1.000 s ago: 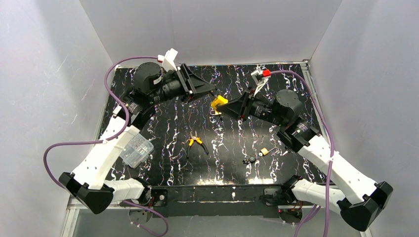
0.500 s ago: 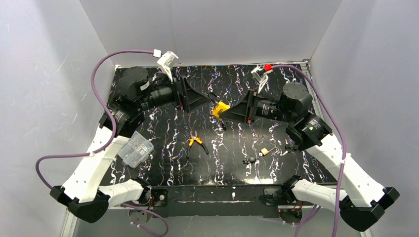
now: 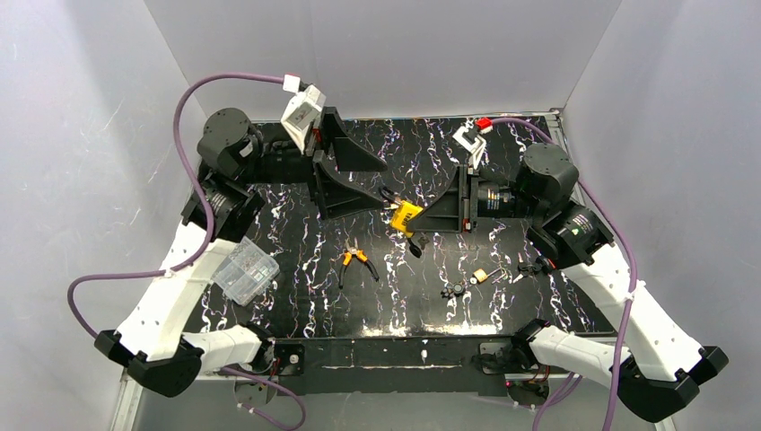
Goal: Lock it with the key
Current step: Lock the lock.
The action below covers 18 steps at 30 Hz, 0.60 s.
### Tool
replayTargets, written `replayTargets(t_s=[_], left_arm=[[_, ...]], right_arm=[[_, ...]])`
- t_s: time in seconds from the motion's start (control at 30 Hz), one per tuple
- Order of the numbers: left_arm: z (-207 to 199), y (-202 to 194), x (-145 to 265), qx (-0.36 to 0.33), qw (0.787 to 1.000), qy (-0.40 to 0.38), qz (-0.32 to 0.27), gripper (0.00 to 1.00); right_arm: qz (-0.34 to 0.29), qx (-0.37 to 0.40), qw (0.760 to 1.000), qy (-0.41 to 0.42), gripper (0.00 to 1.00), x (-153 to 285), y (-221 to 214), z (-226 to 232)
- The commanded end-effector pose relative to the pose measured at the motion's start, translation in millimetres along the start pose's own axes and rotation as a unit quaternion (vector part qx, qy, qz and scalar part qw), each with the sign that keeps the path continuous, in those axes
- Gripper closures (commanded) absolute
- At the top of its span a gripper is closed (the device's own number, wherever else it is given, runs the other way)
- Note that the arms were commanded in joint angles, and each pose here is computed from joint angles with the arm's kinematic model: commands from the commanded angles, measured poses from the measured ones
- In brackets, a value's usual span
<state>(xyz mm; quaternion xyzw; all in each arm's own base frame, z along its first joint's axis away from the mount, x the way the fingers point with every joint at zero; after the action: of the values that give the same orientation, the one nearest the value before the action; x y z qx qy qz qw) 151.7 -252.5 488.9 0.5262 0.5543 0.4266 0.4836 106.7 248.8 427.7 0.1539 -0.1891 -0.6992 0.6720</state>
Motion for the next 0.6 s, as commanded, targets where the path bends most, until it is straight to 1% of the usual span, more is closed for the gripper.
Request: replayTargets(t_s=[0.0,0.1,0.27,0.37,0.47,0.57], left_arm=[[-13.8,5.6,-2.3,-0.006,0.998,-0.058,0.004,0.2],[-10.4,0.4,-4.5,0.009,0.998,-0.062,0.01,0.26],[-14.6,0.0,-3.6,0.006,0.998,-0.068,0.004,0.36],[-16.8,-2.4,-3.1,0.014,0.997,-0.071,0.006,0.45],[-19.2,-3.9,-3.1,0.02,0.997,-0.074,0.008,0.53],[-20.4,-6.7,-3.2,0.024,0.997,-0.07,0.012,0.55]], right_arm=[[-0.002,0.043,0.997,0.07,0.99,9.5,5.3,44.4],[-0.003,0.043,0.997,0.07,0.99,8.8,7.3,45.5],[-0.016,0.045,0.997,0.058,0.99,9.8,11.8,42.7],[-0.025,0.05,0.997,0.053,0.99,12.4,16.0,42.3],[-0.033,0.053,0.997,0.048,0.99,14.5,19.6,41.8],[-0.038,0.055,0.997,0.047,0.99,17.0,24.0,41.2]])
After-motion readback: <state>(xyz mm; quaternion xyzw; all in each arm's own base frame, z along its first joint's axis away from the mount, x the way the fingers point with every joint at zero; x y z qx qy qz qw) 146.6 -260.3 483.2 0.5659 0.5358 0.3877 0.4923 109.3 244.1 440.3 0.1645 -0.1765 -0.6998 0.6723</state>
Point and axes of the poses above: each gripper's point midway between its finger pads, its own x axis back along the fingers, its own z axis along the line the jaws close on, y = z × x, the point moved 3 cm from there along x, back along the fingers, and after that the axes turned 6 degrees about -x, right-handed, at the moved point
